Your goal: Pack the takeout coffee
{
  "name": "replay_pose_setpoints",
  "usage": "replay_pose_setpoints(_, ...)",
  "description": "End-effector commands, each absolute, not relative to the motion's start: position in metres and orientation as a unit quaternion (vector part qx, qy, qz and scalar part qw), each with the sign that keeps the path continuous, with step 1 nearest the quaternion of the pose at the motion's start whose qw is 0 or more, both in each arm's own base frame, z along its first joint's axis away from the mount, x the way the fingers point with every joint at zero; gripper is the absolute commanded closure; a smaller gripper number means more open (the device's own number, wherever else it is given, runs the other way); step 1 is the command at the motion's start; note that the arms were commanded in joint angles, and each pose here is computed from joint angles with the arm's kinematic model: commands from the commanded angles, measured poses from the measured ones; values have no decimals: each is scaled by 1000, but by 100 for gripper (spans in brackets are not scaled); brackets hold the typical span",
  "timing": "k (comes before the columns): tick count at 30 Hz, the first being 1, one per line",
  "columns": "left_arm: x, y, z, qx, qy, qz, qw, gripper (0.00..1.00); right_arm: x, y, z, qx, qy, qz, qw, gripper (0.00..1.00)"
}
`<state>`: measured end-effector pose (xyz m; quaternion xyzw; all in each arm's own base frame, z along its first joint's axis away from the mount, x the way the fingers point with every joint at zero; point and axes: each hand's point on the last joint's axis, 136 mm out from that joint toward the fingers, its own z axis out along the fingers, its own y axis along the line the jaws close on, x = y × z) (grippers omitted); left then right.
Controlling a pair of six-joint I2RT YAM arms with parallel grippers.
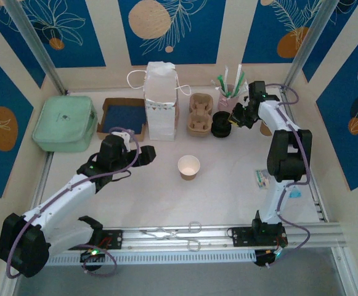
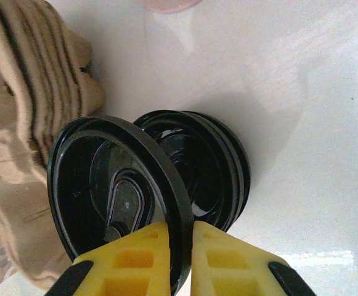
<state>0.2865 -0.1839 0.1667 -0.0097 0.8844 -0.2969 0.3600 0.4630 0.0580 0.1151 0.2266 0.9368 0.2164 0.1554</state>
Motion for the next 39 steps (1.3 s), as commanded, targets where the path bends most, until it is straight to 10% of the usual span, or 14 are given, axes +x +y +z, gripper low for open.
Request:
replay_pose_setpoints(1,287,-190,192,9,869,-312,383,3,451,63,133,220,937,219,159,88)
replay_pose_setpoints(39,273,-284,288,112,770,-518,355,20,318,225,273,-89,896,308,308,88)
